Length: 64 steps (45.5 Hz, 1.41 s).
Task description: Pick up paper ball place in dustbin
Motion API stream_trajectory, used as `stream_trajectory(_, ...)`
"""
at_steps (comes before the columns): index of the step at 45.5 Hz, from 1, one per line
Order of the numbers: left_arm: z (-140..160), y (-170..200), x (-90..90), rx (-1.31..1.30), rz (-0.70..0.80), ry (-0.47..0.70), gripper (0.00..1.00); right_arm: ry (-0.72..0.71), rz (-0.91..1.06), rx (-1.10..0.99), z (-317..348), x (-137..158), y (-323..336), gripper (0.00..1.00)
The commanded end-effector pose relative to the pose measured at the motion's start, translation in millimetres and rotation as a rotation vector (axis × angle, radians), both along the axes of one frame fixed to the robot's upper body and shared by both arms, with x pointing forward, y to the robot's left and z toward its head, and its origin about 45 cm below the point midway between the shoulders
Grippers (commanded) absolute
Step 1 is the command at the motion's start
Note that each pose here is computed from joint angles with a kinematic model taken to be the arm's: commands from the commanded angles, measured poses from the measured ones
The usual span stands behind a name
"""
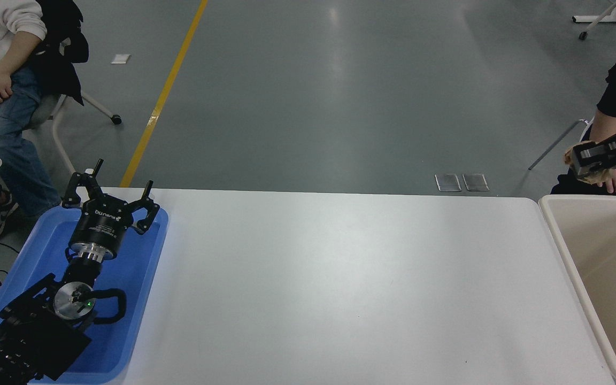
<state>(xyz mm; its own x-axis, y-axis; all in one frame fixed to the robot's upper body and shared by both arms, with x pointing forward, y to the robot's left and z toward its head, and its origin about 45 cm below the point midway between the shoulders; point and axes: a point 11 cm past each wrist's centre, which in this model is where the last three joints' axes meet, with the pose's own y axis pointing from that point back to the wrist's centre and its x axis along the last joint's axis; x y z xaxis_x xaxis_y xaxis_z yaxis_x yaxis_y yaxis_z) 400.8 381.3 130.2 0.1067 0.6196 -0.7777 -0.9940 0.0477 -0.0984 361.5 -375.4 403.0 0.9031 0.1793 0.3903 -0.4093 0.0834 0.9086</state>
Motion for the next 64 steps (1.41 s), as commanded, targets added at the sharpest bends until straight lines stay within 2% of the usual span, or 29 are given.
stream_trajectory(1,0,0,0.0,0.000,0.000,0.000,1.00,0.004,-0.001,-0.002,1,0,0,0.00)
stream_trajectory(15,0,0,-0.1,0.000,0.000,0.000,1.00,0.008,-0.037,-0.024,-20,5,-19,0.00)
stream_trajectory(26,0,0,0.0,0.000,0.000,0.000,1.00,-0.092,-0.181,-0.155,-70,27,-115,0.00)
stream_trajectory(34,0,0,-0.1,0.001,-0.001,0.001,1.00,-0.186,-0.338,-0.217,-99,33,-179,0.00)
stream_trajectory(40,0,0,0.1,0.000,-0.002,0.000,1.00,-0.243,-0.426,-0.228,-127,26,-211,0.00)
stream_trajectory(53,0,0,-0.1,0.000,0.000,0.000,1.00,-0.348,-0.474,-0.238,-170,7,-235,0.00)
stream_trajectory(64,0,0,0.0,0.000,0.000,0.000,1.00,-0.423,-0.548,-0.207,-221,-24,-245,0.00)
